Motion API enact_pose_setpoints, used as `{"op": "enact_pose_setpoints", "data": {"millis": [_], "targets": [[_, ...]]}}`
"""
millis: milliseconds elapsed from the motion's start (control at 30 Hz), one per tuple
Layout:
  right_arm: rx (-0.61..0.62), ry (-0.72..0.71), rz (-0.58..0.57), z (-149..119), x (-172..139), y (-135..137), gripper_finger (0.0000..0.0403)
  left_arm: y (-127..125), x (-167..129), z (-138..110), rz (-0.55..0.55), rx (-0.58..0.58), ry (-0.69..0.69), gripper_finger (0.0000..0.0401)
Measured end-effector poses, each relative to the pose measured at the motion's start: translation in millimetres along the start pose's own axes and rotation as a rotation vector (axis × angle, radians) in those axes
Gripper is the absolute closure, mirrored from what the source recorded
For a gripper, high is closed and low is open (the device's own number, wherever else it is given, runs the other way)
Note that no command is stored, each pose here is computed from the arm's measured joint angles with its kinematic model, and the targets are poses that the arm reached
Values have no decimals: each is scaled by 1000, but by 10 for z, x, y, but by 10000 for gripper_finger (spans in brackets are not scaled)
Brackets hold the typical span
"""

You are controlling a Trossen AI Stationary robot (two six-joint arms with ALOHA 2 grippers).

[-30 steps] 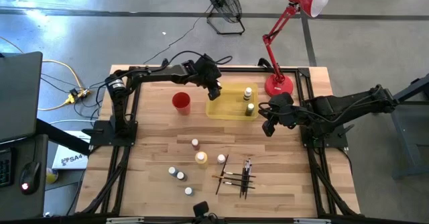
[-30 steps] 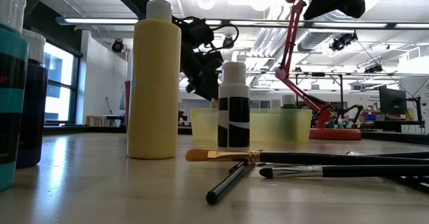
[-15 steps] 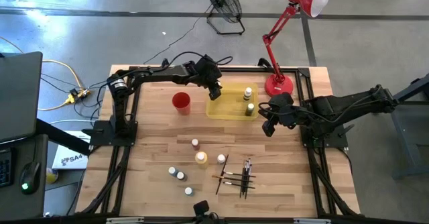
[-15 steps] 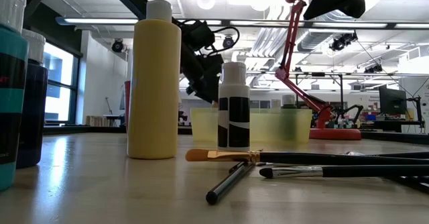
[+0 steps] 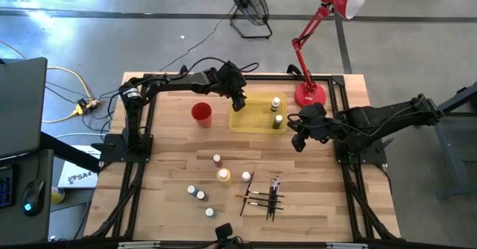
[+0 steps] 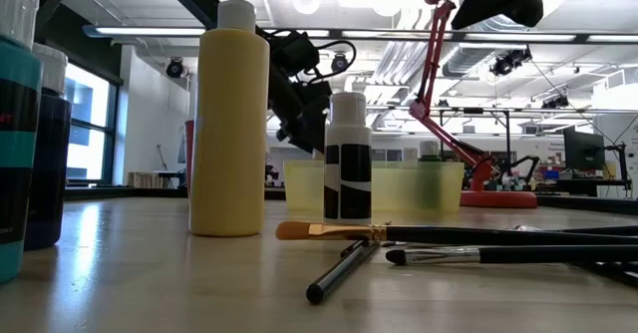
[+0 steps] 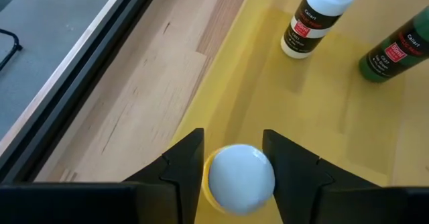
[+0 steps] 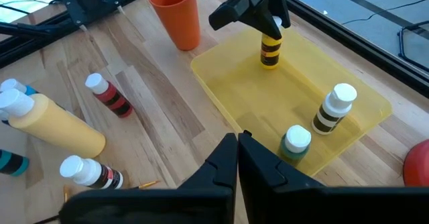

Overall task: Pick & Place Paint Supplies
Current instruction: Put the yellow paint bottle into the yellow bin, then put the light yellow paint bottle into the yellow bin

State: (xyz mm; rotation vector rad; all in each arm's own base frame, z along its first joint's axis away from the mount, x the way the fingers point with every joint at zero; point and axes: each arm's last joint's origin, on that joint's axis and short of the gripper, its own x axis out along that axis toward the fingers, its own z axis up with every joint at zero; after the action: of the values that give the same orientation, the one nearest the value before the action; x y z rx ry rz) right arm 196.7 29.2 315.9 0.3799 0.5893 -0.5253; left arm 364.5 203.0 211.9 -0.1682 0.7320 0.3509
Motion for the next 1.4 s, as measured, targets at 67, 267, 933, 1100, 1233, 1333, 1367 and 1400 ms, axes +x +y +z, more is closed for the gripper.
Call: {"op": "enact_pose_setpoints", "data": {"millis": [67,267,933,1100,1233,1333,1367,1400], "targets": [[0,0,0,0,0,-1,398,0,0,0,0,0,0,252],[0,0,0,0,0,0,398,2,0,0,1,5,0,250],[0,0,0,0,0,-1,398,-3,-51,158,-20,17,-64,126],[0,0,0,0,0,0,398,-59,-165,414,-65,-5,-127,125],[0,0,0,1,0,0,398,-89,-318,630,-102,-43,-141,125],[0,1,0,0,0,-1,398,-94,-420,736,-114,-46,-126,125],[0,0,1,1,0,0,398,-94,-453,766,-114,-46,-120,125],[0,1,1,1,0,0,398,-93,-482,790,-113,-45,-114,125]]}}
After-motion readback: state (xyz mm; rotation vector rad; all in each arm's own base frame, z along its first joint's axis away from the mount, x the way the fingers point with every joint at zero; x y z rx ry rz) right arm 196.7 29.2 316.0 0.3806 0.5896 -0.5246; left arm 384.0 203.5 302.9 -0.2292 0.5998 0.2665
